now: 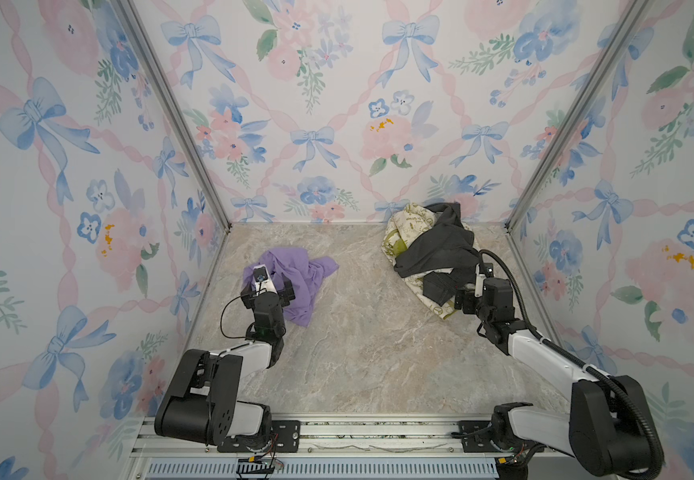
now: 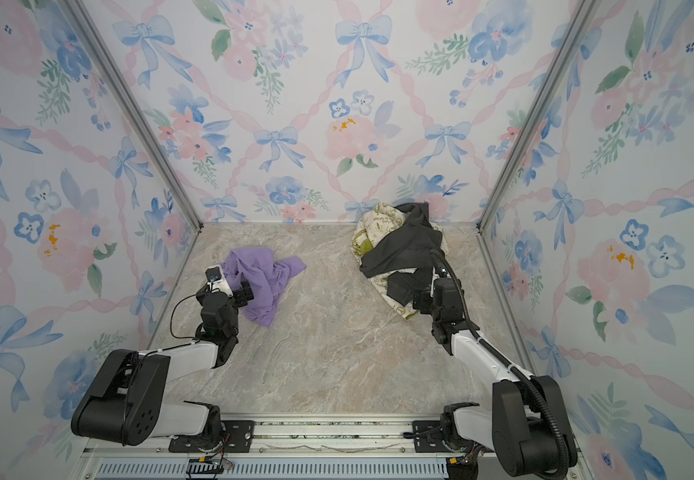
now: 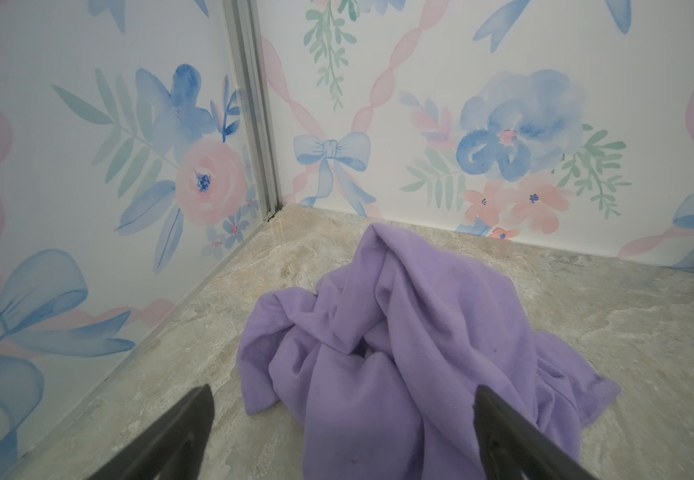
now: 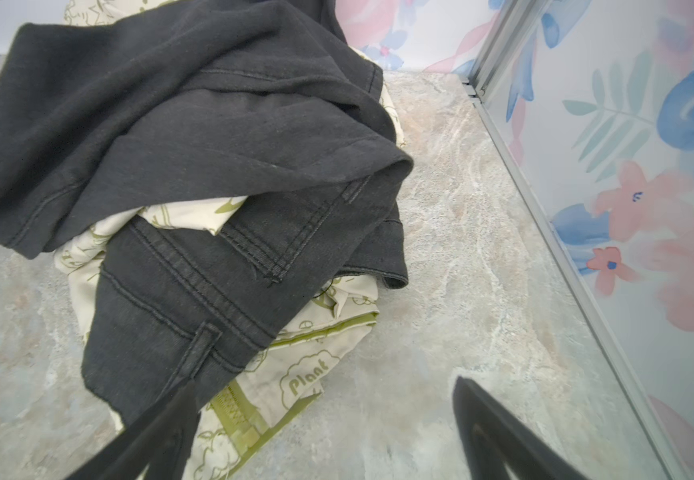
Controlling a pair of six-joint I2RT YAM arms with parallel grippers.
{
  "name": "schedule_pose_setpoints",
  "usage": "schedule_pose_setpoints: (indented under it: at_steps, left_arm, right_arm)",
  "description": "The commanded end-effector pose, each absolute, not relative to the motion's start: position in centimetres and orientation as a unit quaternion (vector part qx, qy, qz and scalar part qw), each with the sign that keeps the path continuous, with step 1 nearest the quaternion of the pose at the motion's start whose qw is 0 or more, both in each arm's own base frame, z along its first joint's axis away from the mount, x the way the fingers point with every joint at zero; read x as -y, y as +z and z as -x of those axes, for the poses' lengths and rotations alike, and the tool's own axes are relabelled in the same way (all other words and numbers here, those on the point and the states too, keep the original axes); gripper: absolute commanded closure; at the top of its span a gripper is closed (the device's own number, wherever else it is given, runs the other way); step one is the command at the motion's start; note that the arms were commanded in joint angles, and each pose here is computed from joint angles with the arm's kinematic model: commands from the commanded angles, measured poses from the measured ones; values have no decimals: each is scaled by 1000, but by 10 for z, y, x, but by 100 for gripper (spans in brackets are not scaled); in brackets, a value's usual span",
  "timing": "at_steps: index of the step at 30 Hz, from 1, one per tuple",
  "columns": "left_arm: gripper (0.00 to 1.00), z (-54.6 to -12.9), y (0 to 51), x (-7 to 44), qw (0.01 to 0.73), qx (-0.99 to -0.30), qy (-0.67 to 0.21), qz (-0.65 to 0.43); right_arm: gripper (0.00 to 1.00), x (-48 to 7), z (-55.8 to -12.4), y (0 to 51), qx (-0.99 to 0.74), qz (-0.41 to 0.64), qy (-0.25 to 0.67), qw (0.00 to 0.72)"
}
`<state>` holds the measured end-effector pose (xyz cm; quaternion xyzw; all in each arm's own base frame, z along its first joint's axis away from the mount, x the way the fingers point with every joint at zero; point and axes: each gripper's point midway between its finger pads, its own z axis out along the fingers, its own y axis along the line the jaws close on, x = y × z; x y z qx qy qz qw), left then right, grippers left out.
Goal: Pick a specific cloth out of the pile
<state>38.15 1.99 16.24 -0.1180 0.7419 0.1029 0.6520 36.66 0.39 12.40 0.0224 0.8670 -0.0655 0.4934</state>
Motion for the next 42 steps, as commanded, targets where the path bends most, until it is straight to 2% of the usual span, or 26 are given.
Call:
schedule_pose_setpoints:
  at_steps: [1, 7, 15, 22, 25, 27, 30, 31, 42]
  left_arm:
    - [2, -386, 174, -15, 668, -732, 96, 97]
    - [2, -377, 175, -14, 675, -727, 83, 94]
    - [2, -358, 146, -22, 667, -735, 57, 105]
    - [3, -376, 135, -16, 659, -748, 29, 75]
    - [3, -377, 133, -4, 657, -752, 10, 43]
    - [2, -378, 130, 2, 658, -753, 4, 24]
    - [2, -371, 123, 8, 660, -751, 20, 13]
    - [2, -366, 131, 7, 682, -731, 19, 16]
    - [2, -368, 127, 5, 670, -741, 33, 27]
  right_arm:
    - [3, 3, -379, 137, -832, -32, -75, 549]
    - [3, -7, -392, 116, -836, -18, -56, 545]
    - [3, -4, -404, 110, -830, -5, -53, 555]
    - [3, -5, -402, 100, -826, -1, -33, 563]
    - [3, -9, -397, 100, -803, 6, -22, 596]
    - [3, -9, -397, 97, -816, 9, -25, 577]
    - [3, -5, -399, 97, -813, -4, -28, 582]
    - [3, -4, -399, 97, -814, -3, -29, 580]
    - [3, -5, -399, 97, -814, -3, -29, 580]
